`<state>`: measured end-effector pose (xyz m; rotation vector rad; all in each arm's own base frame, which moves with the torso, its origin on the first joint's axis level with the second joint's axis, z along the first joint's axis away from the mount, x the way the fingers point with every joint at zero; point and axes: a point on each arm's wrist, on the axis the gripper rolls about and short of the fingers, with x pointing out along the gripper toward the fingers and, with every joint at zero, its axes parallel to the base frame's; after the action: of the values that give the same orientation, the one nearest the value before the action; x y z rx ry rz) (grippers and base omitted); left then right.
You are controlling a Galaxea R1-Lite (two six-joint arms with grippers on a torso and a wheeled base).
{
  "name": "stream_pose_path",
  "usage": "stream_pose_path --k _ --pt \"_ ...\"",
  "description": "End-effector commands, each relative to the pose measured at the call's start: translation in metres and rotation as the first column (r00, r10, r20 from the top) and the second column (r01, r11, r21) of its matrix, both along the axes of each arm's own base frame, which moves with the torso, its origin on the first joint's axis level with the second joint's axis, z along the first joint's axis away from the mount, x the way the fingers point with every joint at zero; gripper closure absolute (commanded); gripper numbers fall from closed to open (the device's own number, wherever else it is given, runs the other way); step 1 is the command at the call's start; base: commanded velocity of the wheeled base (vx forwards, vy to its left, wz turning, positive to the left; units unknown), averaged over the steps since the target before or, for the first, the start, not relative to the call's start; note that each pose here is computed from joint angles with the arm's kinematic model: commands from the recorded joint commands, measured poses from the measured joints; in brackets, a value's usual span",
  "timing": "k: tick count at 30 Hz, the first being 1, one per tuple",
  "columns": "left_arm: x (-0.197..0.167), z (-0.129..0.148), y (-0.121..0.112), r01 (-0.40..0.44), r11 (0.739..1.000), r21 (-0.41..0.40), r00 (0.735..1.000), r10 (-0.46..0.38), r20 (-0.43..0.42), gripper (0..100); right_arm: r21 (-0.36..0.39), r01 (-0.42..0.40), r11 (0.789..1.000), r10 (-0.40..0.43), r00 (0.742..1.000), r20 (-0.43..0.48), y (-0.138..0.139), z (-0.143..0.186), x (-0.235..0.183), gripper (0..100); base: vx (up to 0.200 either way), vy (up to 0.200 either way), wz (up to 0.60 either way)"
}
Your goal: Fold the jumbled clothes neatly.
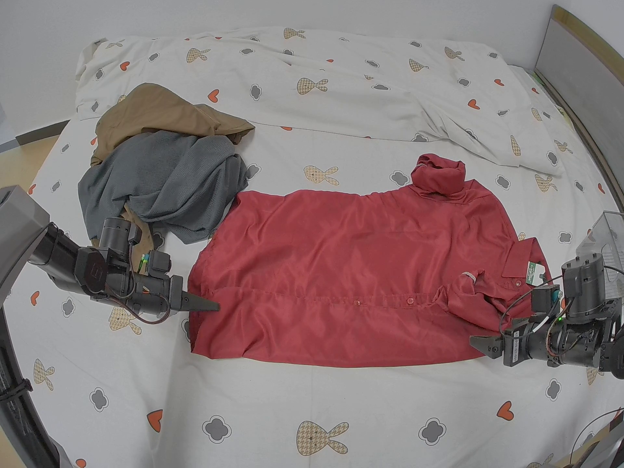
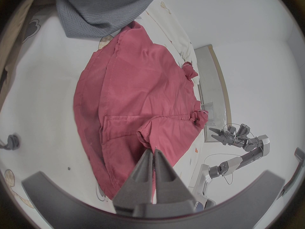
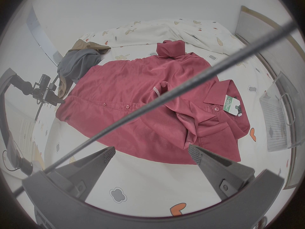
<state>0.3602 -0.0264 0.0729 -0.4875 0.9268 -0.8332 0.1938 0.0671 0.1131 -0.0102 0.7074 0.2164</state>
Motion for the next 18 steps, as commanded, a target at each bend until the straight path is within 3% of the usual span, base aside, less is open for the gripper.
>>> stream_pose_path --k 1,18 --pt "0.001 0.002 0.004 -0.011 1.0 -0.001 1.0 0.011 0.006 100 0.0 0.0 1.0 0.0 1.0 0.0 0.0 0.0 0.0 0 0.0 0.0 0.0" --pt "0.009 -0.002 0.021 -0.063 0.998 0.003 0.998 0.063 0.002 100 -0.001 -0.001 1.0 0.001 1.0 -0.003 0.0 -0.001 0.0 0 0.0 0.0 0.0"
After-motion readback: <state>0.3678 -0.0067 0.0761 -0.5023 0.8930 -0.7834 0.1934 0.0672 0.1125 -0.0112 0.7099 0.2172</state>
